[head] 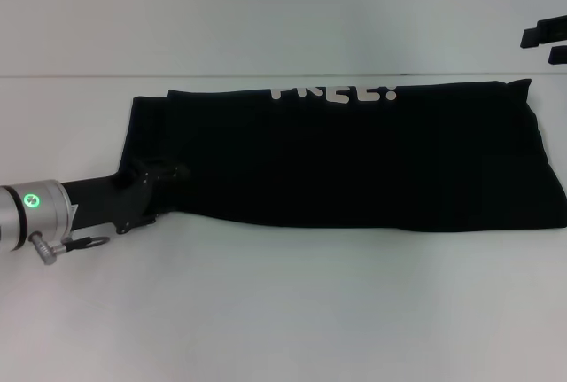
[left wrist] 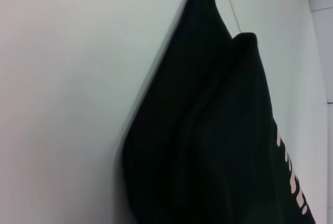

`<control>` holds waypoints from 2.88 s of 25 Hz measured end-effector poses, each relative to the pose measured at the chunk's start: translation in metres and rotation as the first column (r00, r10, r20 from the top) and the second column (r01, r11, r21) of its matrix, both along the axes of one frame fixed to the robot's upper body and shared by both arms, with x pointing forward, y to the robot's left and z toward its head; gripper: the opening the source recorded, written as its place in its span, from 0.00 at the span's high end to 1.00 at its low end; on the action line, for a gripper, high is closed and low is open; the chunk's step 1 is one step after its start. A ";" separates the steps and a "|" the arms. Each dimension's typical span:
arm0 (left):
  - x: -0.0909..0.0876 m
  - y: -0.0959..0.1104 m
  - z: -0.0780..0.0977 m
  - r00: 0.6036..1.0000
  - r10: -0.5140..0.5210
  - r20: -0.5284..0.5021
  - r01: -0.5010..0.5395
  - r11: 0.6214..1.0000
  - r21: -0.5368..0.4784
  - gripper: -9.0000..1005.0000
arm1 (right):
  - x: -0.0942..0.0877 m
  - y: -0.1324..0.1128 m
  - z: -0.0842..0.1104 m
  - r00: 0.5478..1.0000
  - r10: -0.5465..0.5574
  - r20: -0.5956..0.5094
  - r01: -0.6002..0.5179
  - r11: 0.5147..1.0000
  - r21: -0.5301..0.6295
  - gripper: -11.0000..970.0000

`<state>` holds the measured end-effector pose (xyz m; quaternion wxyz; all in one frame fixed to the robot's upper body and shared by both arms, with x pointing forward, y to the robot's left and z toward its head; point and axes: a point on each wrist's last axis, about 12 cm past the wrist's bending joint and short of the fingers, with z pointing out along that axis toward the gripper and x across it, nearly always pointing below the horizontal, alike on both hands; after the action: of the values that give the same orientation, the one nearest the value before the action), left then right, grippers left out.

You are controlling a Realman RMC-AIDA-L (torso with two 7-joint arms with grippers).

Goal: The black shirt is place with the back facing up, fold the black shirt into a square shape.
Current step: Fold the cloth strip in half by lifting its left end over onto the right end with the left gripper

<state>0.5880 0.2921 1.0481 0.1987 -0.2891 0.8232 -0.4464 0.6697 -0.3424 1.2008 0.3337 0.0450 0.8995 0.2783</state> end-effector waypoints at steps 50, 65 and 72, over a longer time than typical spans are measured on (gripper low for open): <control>0.010 -0.005 0.003 1.000 0.002 -0.017 -0.002 0.999 0.036 0.37 | -0.006 -0.002 -0.003 1.000 0.017 -0.022 -0.017 0.999 0.029 0.39; 0.012 -0.002 0.008 0.998 -0.058 -0.006 0.058 0.995 0.085 0.67 | -0.007 0.000 -0.001 0.999 0.032 -0.015 -0.031 0.998 0.047 0.40; 0.012 0.003 0.009 0.997 -0.077 0.018 0.075 0.989 0.128 0.92 | -0.008 -0.002 -0.002 0.999 0.033 -0.019 -0.032 0.998 0.047 0.40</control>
<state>0.6000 0.2948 1.0568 0.2089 -0.2392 0.8582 -0.4034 0.6614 -0.3443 1.1988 0.3193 0.0411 0.8965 0.3044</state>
